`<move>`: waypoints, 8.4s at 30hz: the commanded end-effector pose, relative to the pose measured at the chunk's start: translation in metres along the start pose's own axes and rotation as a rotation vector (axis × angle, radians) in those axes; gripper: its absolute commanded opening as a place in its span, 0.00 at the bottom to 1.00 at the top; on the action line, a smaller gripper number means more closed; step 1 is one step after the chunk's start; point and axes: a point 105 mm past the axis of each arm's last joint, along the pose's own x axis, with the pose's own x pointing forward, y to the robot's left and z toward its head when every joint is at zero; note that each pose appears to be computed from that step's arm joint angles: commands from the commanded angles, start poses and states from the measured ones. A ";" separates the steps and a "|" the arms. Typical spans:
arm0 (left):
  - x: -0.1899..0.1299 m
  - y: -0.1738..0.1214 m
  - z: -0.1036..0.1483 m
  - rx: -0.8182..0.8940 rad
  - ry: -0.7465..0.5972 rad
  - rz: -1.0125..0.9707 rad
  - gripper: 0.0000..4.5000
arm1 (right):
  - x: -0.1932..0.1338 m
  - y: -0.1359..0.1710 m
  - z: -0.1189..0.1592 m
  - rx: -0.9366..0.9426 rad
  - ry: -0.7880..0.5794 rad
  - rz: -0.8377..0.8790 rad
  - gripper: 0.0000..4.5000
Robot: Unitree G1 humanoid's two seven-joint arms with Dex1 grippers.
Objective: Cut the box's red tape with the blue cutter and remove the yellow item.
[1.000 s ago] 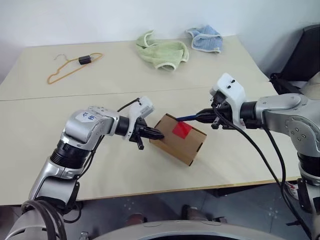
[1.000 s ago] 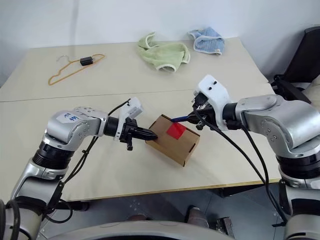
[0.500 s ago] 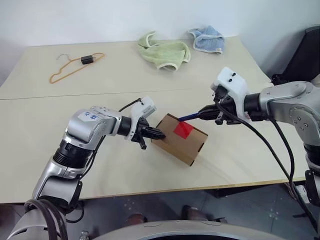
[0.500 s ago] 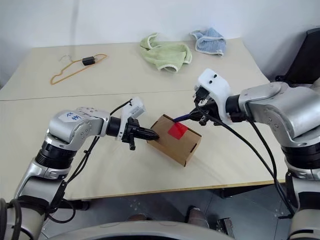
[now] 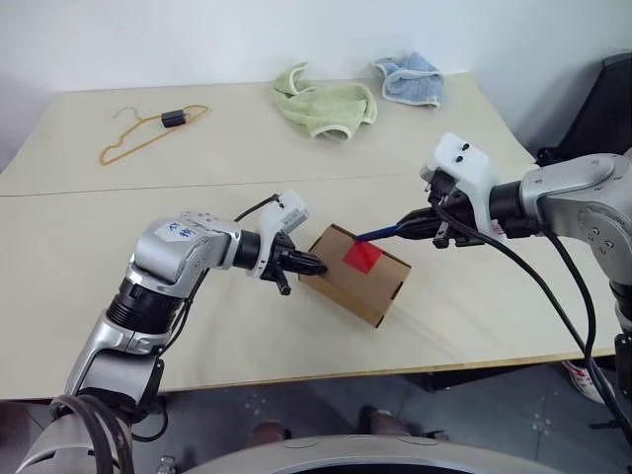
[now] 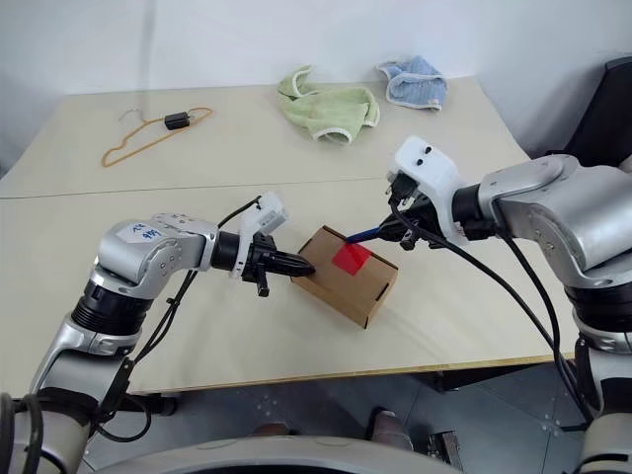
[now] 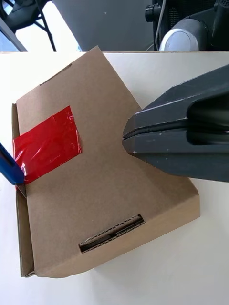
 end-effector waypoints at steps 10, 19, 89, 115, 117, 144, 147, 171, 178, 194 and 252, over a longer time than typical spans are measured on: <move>0.003 0.011 -0.023 -0.058 0.058 0.076 0.00 | -0.008 0.009 -0.008 -0.056 0.081 0.068 0.03; 0.003 0.014 -0.024 -0.067 0.062 0.093 0.00 | -0.015 0.009 -0.015 -0.067 0.135 0.092 0.03; 0.021 0.022 -0.028 -0.045 0.108 0.157 0.00 | -0.080 0.025 -0.024 0.113 0.322 0.178 0.03; 0.039 0.014 -0.017 0.012 0.125 0.077 0.00 | -0.032 -0.069 -0.173 0.310 -0.264 -0.738 0.03; 0.038 0.014 -0.017 0.011 0.125 0.078 0.00 | -0.026 -0.063 -0.180 0.333 -0.274 -0.731 0.03; -0.025 0.026 0.045 -0.061 -0.110 0.041 0.00 | -0.044 -0.045 -0.096 0.018 -0.230 -0.528 0.71; -0.038 0.030 0.044 -0.092 -0.114 0.050 0.00 | -0.028 -0.044 -0.089 -0.012 -0.217 -0.441 0.48; 0.019 0.001 -0.029 -0.275 0.021 0.000 0.00 | 0.038 0.016 -0.087 -0.034 -0.023 0.046 0.00; 0.026 0.017 -0.026 -0.279 -0.018 0.060 0.00 | 0.046 0.025 -0.076 -0.021 -0.048 0.054 0.00; 0.011 0.036 -0.024 -0.237 -0.027 0.136 0.00 | 0.045 -0.009 -0.090 0.003 0.013 -0.197 0.00; 0.026 0.000 -0.015 0.133 0.211 -0.134 0.00 | 0.026 -0.001 -0.092 0.293 0.091 -0.275 0.99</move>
